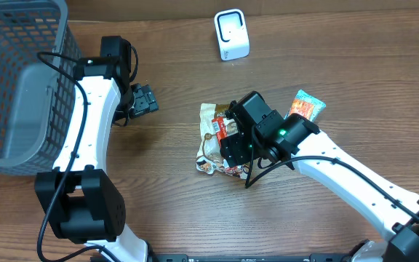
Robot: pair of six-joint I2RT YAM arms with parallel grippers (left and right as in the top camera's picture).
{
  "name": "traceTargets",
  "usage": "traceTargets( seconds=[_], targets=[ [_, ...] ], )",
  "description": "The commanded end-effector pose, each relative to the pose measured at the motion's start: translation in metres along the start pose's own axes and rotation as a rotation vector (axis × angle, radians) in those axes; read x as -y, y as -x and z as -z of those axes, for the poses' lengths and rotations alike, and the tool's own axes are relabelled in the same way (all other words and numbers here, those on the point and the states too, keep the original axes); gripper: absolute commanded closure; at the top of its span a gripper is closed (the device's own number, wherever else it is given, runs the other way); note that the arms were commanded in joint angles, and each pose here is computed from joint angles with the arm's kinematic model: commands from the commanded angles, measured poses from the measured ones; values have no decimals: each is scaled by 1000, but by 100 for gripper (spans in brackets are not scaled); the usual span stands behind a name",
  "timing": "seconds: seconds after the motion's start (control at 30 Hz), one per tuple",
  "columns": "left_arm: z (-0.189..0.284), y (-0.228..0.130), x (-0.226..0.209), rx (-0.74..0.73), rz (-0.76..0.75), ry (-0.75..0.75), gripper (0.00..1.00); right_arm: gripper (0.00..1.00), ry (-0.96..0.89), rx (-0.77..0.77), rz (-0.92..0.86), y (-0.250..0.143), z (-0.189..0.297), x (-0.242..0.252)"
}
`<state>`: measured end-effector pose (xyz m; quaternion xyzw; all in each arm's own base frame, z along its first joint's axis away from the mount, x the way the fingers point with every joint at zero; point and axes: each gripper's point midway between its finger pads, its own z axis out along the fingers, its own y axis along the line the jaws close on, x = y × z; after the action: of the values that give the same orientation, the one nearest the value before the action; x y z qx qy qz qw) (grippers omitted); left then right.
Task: Scan the item barcode
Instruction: 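Lower the right gripper onto the bag's red strip and close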
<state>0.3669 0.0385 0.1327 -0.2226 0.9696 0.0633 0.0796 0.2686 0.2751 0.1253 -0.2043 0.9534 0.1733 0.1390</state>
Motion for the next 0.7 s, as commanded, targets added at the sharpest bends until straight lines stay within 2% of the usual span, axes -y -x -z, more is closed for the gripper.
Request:
traceTargets(
  seconds=[0.0,0.2,0.67],
  targets=[
    [2,4,0,13,-19,5,1,28,-25,-34,-34,-5,-12,7],
    [2,4,0,13,-18,5,0,30,-94,-22,-114,-2,-21,19],
    [2,4,0,13,-18,5,0,30,-121,-70,-121,-10,-37,26]
  ],
)
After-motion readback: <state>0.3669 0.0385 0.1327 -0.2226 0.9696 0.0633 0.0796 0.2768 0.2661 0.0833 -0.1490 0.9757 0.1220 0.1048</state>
